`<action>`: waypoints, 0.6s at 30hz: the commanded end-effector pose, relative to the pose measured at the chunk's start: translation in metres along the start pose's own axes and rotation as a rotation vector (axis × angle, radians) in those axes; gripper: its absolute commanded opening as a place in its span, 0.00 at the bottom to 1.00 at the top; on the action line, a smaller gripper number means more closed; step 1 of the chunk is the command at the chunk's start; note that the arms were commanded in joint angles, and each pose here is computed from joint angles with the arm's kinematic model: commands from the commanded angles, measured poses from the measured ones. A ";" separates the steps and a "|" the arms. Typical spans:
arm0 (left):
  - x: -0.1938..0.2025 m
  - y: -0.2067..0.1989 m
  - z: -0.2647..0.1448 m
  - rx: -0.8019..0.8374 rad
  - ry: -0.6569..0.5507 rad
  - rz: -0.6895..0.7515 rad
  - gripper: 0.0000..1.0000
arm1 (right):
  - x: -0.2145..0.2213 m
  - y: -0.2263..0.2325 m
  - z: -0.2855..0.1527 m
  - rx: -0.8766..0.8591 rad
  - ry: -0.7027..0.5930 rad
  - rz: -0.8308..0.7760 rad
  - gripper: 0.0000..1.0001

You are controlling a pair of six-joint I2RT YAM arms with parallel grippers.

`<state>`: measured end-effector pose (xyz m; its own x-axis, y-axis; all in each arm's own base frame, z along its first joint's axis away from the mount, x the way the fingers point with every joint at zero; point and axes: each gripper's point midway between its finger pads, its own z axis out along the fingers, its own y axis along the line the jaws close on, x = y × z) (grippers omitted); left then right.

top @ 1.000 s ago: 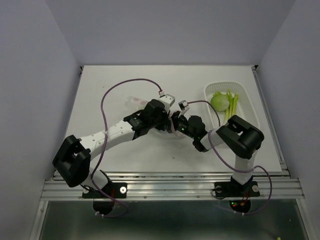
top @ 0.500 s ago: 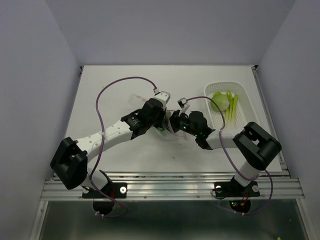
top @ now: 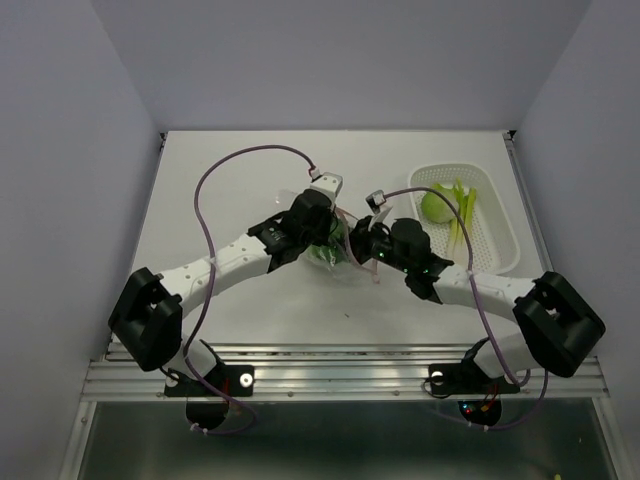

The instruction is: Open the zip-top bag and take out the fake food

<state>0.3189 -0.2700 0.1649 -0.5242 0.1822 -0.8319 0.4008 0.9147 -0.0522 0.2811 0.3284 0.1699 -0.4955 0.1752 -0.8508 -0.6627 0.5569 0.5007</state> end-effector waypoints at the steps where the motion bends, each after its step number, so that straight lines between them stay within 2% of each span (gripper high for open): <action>1: -0.013 0.011 0.005 -0.072 -0.027 -0.017 0.00 | -0.019 0.017 -0.015 -0.041 -0.065 -0.059 0.01; 7: -0.017 0.009 0.004 -0.057 -0.033 -0.022 0.00 | -0.022 0.001 -0.025 0.062 -0.084 -0.073 0.01; 12: -0.037 -0.002 -0.011 0.017 -0.076 -0.023 0.00 | -0.012 -0.005 -0.020 0.071 -0.041 -0.075 0.01; 17: -0.050 -0.019 -0.027 0.128 -0.117 -0.023 0.10 | -0.019 -0.001 -0.012 0.052 -0.042 -0.098 0.01; 18: -0.050 -0.020 -0.031 0.141 -0.123 -0.026 0.21 | -0.024 0.002 -0.010 0.045 -0.053 -0.101 0.01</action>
<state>0.3146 -0.2815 0.1707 -0.5346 0.1817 -0.8253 0.4471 0.8896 -0.0938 0.2757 0.3050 0.1571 -0.4804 0.1244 -0.8682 -0.6326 0.6364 0.4413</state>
